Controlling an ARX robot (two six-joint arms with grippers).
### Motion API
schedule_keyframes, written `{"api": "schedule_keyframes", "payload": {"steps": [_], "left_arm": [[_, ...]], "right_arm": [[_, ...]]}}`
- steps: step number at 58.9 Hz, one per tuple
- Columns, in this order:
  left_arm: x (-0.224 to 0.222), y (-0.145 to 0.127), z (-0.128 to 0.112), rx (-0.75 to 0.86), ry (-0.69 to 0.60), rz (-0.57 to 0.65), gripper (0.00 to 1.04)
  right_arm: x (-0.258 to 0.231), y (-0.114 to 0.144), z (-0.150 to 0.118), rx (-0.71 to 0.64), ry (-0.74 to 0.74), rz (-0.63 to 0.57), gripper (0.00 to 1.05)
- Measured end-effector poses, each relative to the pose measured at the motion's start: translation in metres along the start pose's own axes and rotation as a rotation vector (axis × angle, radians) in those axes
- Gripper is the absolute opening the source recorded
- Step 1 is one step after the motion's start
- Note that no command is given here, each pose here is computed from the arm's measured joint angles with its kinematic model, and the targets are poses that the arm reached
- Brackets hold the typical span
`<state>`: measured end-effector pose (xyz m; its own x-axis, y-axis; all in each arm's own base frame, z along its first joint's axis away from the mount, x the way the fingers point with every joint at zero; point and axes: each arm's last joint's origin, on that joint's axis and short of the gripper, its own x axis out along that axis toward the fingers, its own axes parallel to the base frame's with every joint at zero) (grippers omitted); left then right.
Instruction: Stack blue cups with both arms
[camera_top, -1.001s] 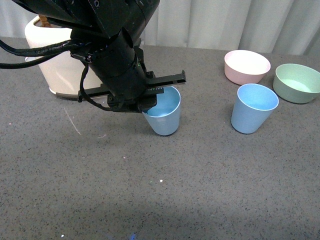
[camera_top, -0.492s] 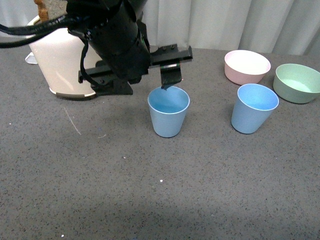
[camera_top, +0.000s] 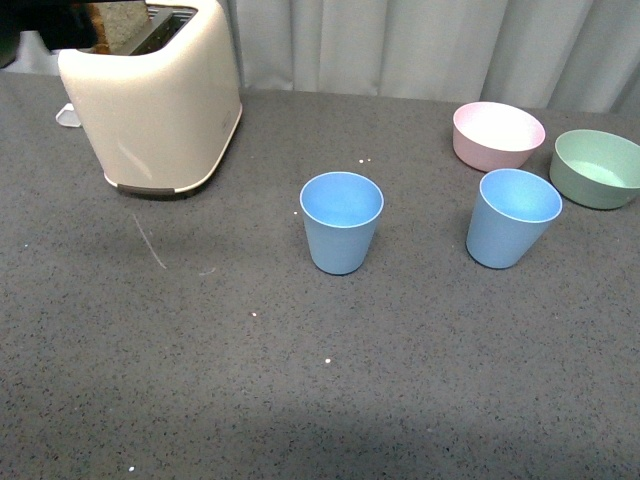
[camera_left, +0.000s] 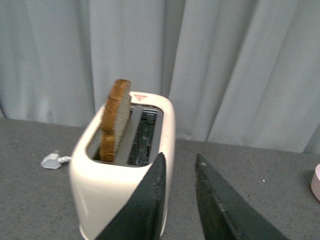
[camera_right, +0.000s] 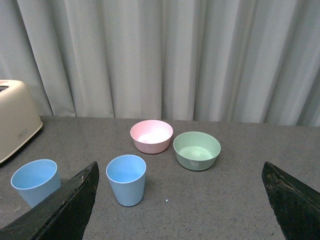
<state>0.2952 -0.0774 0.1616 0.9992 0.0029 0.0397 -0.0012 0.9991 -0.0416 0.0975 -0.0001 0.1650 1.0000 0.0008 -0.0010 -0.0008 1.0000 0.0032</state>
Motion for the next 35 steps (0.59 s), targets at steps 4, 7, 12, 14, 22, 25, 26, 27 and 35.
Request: {"api": "schedule_keyframes", "payload": {"steps": [4, 7, 12, 14, 22, 25, 26, 27, 35], "left_arm": [[-0.019, 0.013, -0.002, 0.018, 0.044, 0.000, 0.03], [-0.030, 0.020, -0.004, 0.030, 0.070, -0.006, 0.04], [-0.045, 0.029, 0.001, 0.030, 0.059, -0.012, 0.04], [-0.053, 0.033, 0.004, 0.029, 0.048, -0.012, 0.04], [-0.072, 0.045, 0.006, 0.031, 0.043, -0.009, 0.04], [-0.079, 0.048, 0.005, 0.033, 0.050, -0.005, 0.04], [-0.082, 0.050, 0.005, 0.034, 0.052, -0.003, 0.04], [-0.084, 0.051, 0.005, 0.034, 0.054, 0.000, 0.04], [-0.101, 0.058, 0.006, 0.035, 0.053, -0.003, 0.04]], "right_arm": [[0.000, 0.000, 0.000, 0.000, 0.000, 0.000, 0.95], [0.000, 0.000, 0.000, 0.000, 0.000, 0.000, 0.95], [0.000, 0.000, 0.000, 0.000, 0.000, -0.001, 0.95], [0.000, 0.000, 0.000, 0.000, 0.000, -0.001, 0.95], [0.000, 0.000, 0.000, 0.000, 0.000, -0.001, 0.95], [0.000, 0.000, 0.000, 0.000, 0.000, -0.001, 0.95], [0.000, 0.000, 0.000, 0.000, 0.000, -0.001, 0.95], [0.000, 0.000, 0.000, 0.000, 0.000, 0.000, 0.95], [0.000, 0.000, 0.000, 0.000, 0.000, 0.000, 0.95]]}}
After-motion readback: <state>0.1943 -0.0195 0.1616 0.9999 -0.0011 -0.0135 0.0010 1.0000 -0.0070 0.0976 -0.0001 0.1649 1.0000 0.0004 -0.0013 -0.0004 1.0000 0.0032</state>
